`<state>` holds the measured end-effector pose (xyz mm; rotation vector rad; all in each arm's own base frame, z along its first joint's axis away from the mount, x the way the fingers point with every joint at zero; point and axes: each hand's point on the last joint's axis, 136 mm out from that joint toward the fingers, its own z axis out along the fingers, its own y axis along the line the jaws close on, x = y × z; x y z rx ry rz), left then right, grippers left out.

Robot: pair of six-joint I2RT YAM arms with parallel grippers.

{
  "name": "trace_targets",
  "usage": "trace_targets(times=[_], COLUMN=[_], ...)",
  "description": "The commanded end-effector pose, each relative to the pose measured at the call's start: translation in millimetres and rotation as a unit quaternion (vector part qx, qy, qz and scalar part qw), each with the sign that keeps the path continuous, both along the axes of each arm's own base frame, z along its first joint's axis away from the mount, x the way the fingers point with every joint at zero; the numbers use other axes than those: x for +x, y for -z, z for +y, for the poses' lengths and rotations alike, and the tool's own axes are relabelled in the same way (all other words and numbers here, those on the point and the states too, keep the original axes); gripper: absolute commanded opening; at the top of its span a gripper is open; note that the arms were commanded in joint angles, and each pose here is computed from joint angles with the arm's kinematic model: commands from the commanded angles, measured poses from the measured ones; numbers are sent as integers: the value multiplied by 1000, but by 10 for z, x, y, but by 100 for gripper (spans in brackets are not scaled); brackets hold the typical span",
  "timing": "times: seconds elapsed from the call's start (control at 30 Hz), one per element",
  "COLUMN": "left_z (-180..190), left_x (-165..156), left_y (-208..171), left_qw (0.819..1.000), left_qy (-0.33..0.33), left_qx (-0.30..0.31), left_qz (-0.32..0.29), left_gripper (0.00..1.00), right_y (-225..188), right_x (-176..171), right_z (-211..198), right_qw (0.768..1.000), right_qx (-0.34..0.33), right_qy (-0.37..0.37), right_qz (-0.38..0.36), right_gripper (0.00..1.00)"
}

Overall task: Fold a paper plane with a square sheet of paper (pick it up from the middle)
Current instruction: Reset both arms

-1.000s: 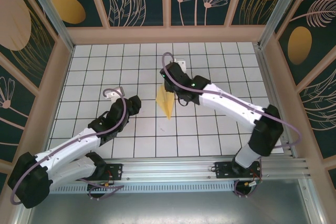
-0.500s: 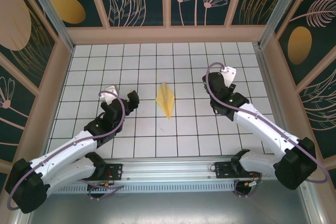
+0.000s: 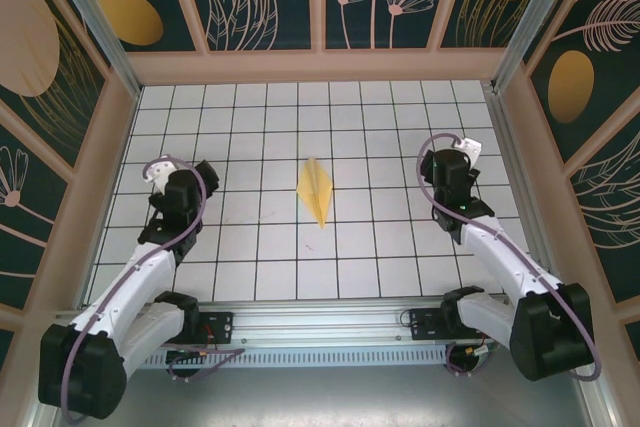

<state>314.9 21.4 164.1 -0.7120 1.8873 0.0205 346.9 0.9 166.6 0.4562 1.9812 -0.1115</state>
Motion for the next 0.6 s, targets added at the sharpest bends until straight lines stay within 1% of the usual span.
trace_targets(times=[0.0, 0.07, 0.2, 0.27, 0.33, 0.37, 0.43, 0.47, 0.53, 0.57], left_z=[166, 253, 281, 288, 297, 291, 262, 259, 223, 208], left_x=[109, 185, 304, 334, 350, 363, 399, 398, 358, 324], left_y=[26, 7, -52, -33, 18, 52, 96, 98, 60, 20], left_qw=[1000, 998, 994, 991, 989, 989, 988, 987, 981, 977], left_qy=[-7, -17, -11, -6, -6, -2, 10, 11, 24, 27], left_qx=[26, 62, 105, 127, 136, 139, 147, 149, 164, 170], left_qz=[7, 3, -31, -42, -51, -50, -50, -59, -103, -127], left_gripper=[98, 99, 99, 99, 99, 99, 99, 99, 99, 99], right_y=[80, 219, 205, 270, 365, 392, 417, 403, 335, 346], right_x=[171, 201, 252, 281, 333, 389, 446, 452, 357, 329], right_z=[-184, -201, -79, -58, -31, -4, 124, 132, 135, 56], right_qw=[999, 998, 992, 988, 986, 987, 981, 980, 972, 976], right_qx=[-28, -34, -63, -80, -89, -85, -90, -93, -100, -91], right_qy=[-2, -12, -63, -81, -95, -103, -144, -148, -163, -145], right_qz=[-24, -42, -90, -105, -106, -94, -92, -96, -138, -137], right_gripper=[78, 78, 78, 78, 77, 76, 74, 74, 75, 75])
